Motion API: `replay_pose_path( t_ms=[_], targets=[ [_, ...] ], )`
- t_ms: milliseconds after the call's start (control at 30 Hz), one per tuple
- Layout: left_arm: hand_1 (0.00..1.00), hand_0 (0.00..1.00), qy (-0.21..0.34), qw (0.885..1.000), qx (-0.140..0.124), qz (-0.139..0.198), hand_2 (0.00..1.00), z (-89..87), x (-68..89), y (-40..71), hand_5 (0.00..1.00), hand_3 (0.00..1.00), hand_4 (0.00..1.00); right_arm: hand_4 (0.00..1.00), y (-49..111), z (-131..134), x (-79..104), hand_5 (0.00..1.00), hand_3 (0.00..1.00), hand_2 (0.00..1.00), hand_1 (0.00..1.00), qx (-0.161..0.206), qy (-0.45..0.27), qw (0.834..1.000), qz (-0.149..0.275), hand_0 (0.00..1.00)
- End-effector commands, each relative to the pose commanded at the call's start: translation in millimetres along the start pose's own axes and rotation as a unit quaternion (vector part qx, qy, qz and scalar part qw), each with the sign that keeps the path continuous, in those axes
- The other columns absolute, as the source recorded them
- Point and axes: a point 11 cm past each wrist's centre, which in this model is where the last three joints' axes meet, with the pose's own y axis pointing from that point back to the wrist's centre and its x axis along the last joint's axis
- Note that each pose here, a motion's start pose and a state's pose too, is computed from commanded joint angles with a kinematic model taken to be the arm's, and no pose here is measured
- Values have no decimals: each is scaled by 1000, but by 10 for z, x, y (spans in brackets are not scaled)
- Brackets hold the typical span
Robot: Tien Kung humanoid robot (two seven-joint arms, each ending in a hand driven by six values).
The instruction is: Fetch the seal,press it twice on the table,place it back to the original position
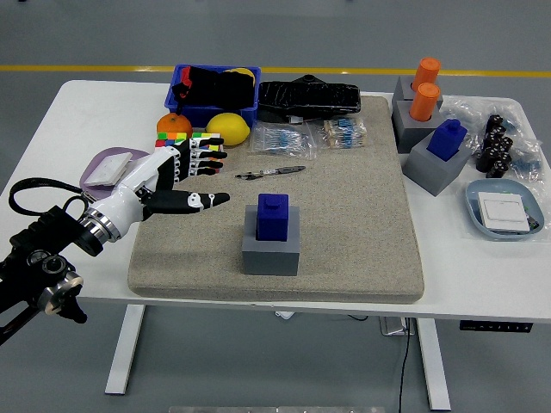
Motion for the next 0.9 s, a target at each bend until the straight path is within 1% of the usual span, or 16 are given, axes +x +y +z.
replay_pose_path(
  t_ms=[67, 100, 133, 267, 300, 533, 667, 733, 867, 900],
  targets=[
    [828, 806, 0, 1000, -1, -2, 835, -2, -26, -6, 153, 871, 979, 782, 0, 1, -1, 442, 640, 670, 695, 0, 0, 1000, 0, 783],
    [828, 804, 2, 1000, -1, -4, 832, -9, -49, -12, 125, 867, 963, 786, 0, 3, 1, 446, 641, 670, 695, 0, 0, 1000, 0, 784],
    [828, 804, 5, 1000, 0, -6, 832, -23, -72, -21, 125, 867, 963, 786, 1, 4, 3, 446, 641, 670, 695, 0, 1, 1000, 0, 784],
    [828, 804, 9, 1000, 8, -9, 832, -123, -154, -57, 125, 867, 963, 786, 0, 5, -4, 446, 641, 670, 695, 0, 2, 1000, -1, 784],
    [830, 807, 8, 1000, 10, -9, 834, -153, -177, -67, 80, 865, 949, 787, -1, 1, -9, 445, 641, 671, 698, 0, 2, 1000, -2, 784],
    [830, 807, 12, 1000, 14, -4, 834, -269, -253, -132, 86, 864, 942, 794, -2, -2, -13, 453, 643, 672, 697, 1, 1, 1000, -2, 788],
    [830, 807, 15, 1000, 14, -1, 834, -302, -273, -152, 86, 864, 942, 794, -2, -9, -11, 453, 643, 672, 697, 1, 3, 1000, -2, 788],
    [830, 809, 12, 1000, 12, 1, 832, -303, -280, -159, 69, 869, 960, 797, -2, -14, -10, 451, 643, 672, 699, 2, 4, 1000, -2, 785],
    [830, 809, 12, 1000, 5, -2, 832, -302, -360, -172, 69, 869, 960, 797, -1, -7, -7, 451, 643, 672, 699, 1, 6, 1000, -2, 785],
    [823, 809, 12, 1000, 4, -4, 830, -302, -383, -173, 7, 867, 952, 802, -1, -5, -7, 456, 644, 671, 699, 0, 7, 1000, -2, 788]
  ],
)
